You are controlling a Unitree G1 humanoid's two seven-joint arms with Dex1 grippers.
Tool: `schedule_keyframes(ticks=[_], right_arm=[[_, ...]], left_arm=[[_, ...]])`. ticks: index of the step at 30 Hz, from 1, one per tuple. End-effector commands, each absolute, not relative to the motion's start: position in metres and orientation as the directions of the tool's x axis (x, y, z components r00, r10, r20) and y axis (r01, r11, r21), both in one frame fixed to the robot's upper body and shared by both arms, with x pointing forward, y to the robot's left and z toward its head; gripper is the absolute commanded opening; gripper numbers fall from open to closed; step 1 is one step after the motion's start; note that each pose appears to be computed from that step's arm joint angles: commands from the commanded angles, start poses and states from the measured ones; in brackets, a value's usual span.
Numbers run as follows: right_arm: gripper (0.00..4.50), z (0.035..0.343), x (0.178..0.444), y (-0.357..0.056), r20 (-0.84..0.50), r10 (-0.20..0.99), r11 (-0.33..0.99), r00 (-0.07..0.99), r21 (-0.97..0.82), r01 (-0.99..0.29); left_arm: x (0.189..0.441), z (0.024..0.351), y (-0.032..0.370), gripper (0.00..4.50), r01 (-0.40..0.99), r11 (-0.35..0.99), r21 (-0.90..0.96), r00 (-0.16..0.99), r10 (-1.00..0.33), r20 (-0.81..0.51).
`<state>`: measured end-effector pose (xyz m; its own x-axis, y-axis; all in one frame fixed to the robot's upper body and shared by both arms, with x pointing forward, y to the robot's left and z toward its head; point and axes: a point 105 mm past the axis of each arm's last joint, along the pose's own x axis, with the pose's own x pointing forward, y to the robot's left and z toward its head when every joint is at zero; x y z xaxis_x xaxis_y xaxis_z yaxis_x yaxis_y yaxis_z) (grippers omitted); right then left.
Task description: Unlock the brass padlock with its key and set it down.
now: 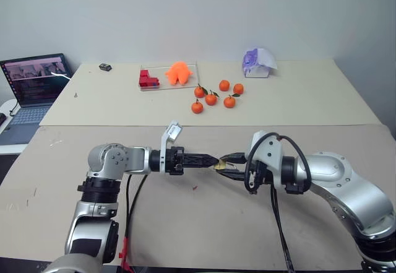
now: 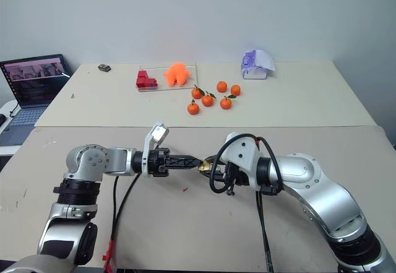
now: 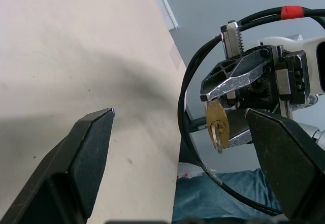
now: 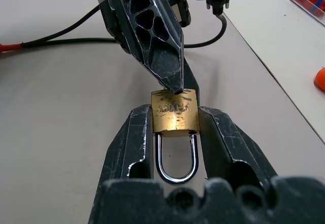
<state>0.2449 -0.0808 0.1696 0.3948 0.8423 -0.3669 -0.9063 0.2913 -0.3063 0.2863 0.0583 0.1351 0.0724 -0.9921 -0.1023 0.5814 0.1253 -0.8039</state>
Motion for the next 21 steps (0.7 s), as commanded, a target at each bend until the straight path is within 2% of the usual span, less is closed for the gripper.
schedule_keyframes(ticks=[1, 8, 9, 10, 12, 13, 14, 17, 18, 19, 20, 21], right_arm=[[0.92, 0.180, 0.241, -0.075, -0.334, 0.859, 0.272, 0.388, -0.343, -0.899], [0.92, 0.180, 0.242, -0.074, -0.333, 0.858, 0.273, 0.390, -0.346, -0.897], [0.92, 0.180, 0.242, -0.074, -0.333, 0.858, 0.274, 0.391, -0.347, -0.897], [0.92, 0.180, 0.242, -0.074, -0.334, 0.858, 0.274, 0.391, -0.347, -0.897], [0.92, 0.181, 0.242, -0.075, -0.333, 0.857, 0.275, 0.393, -0.348, -0.896], [0.92, 0.181, 0.242, -0.075, -0.333, 0.857, 0.275, 0.393, -0.349, -0.896], [0.92, 0.181, 0.242, -0.075, -0.333, 0.857, 0.276, 0.394, -0.349, -0.896], [0.92, 0.181, 0.243, -0.075, -0.332, 0.856, 0.278, 0.396, -0.351, -0.894], [0.92, 0.181, 0.243, -0.075, -0.333, 0.856, 0.277, 0.396, -0.352, -0.894], [0.92, 0.181, 0.243, -0.075, -0.333, 0.855, 0.277, 0.397, -0.352, -0.894], [0.92, 0.181, 0.243, -0.075, -0.334, 0.855, 0.277, 0.397, -0.353, -0.894], [0.92, 0.181, 0.243, -0.075, -0.334, 0.855, 0.277, 0.397, -0.353, -0.894]], left_arm=[[0.285, 0.149, 0.052, 4.42, 0.613, 0.080, -0.786, 0.052, -0.997, -0.061], [0.283, 0.149, 0.049, 4.42, 0.604, 0.067, -0.794, 0.036, -0.998, -0.057], [0.282, 0.148, 0.048, 3.89, 0.601, 0.065, -0.796, 0.028, -0.998, -0.059], [0.281, 0.147, 0.047, 3.78, 0.600, 0.061, -0.797, 0.021, -0.998, -0.060], [0.279, 0.146, 0.047, 3.07, 0.599, 0.060, -0.799, 0.011, -0.998, -0.067], [0.278, 0.146, 0.047, 2.57, 0.597, 0.060, -0.800, 0.009, -0.998, -0.069], [0.278, 0.145, 0.047, 2.36, 0.596, 0.060, -0.801, 0.007, -0.998, -0.070], [0.272, 0.147, 0.047, 1.28, 0.589, 0.032, -0.807, -0.025, -0.998, -0.058], [0.270, 0.147, 0.046, 0.75, 0.585, 0.027, -0.810, -0.036, -0.998, -0.059], [0.269, 0.146, 0.046, 0.58, 0.581, 0.026, -0.814, -0.043, -0.997, -0.062], [0.268, 0.145, 0.046, 0.16, 0.577, 0.025, -0.816, -0.049, -0.997, -0.065], [0.267, 0.145, 0.046, 0.04, 0.573, 0.022, -0.819, -0.055, -0.996, -0.065]])
